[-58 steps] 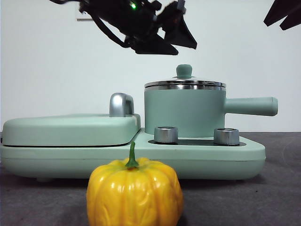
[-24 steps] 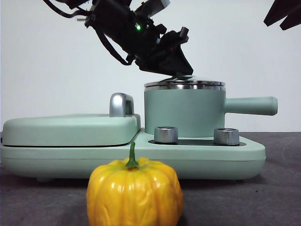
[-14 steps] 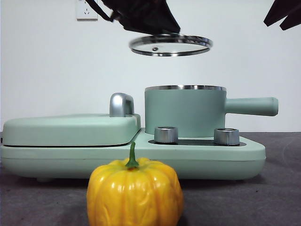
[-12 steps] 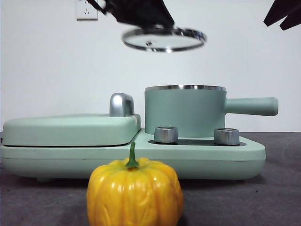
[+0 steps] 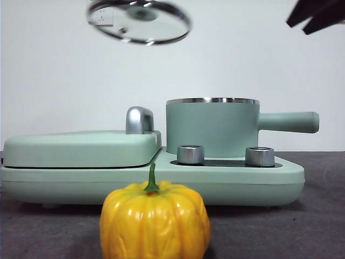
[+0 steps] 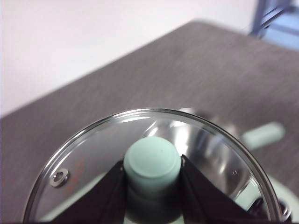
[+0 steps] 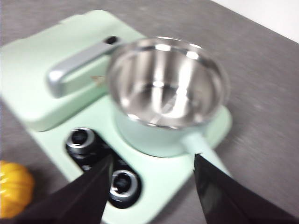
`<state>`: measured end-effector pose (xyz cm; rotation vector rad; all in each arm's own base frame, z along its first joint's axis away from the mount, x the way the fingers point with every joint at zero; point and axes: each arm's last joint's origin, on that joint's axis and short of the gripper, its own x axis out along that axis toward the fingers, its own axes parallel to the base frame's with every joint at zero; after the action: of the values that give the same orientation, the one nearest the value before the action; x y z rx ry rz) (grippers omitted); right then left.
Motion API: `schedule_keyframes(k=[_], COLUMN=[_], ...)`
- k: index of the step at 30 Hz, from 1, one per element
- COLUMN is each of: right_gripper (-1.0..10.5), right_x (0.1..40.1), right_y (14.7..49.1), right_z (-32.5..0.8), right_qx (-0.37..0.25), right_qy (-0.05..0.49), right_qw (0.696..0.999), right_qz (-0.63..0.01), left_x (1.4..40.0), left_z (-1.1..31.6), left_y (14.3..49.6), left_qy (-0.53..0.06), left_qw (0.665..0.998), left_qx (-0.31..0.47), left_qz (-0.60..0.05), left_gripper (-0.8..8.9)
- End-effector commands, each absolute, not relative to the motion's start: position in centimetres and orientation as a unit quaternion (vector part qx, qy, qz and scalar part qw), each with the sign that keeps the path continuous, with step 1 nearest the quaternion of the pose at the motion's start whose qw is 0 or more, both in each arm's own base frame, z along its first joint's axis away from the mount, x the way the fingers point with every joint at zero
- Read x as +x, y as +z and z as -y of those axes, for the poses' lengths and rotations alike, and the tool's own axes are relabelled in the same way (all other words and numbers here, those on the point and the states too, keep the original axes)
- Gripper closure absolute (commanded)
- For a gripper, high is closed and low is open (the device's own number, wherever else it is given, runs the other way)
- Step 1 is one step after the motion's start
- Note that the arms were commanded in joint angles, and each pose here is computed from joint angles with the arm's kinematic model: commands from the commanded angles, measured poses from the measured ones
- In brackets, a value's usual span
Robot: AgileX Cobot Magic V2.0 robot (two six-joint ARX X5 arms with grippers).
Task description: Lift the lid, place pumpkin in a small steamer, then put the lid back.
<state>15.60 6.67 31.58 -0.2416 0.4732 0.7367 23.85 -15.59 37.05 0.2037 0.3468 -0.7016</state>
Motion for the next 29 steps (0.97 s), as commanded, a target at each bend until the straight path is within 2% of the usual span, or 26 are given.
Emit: schedule_keyframes(k=[1,9,13,17,23,29], right_gripper=[6.7,6.7,6.7,6.7,6.7,5.2], right_x=[15.3,14.1,13.5,12.7,11.6,11.1], right_y=[32.1,31.1,29.8,28.3,26.3,24.3], right_z=[-7.8,-11.8,-14.4,-17.0,-20.2,-22.0], right_qx=[-0.119,-0.15,-0.204,-0.262,-0.294,-0.329], right_qy=[0.385,0.481,0.522,0.546,0.582,0.58], right_qw=[0.888,0.83,0.79,0.753,0.705,0.681], right_qz=[-0.222,-0.239,-0.248,-0.257,-0.278,-0.301], left_x=[23.3,21.4,20.0,19.1,18.5,18.5], left_z=[14.4,10.2,8.6,7.4,6.5,6.5], left_y=[38.2,37.8,37.3,37.6,38.1,38.0], left_qy=[-0.327,-0.275,-0.253,-0.227,-0.203,-0.202], left_qw=[0.928,0.945,0.952,0.96,0.967,0.966], left_qx=[0.086,0.069,0.055,0.054,0.047,0.048], left_qz=[-0.153,-0.163,-0.162,-0.158,-0.146,-0.155], left_gripper=[7.99,7.99,7.99,7.99,7.99,7.99])
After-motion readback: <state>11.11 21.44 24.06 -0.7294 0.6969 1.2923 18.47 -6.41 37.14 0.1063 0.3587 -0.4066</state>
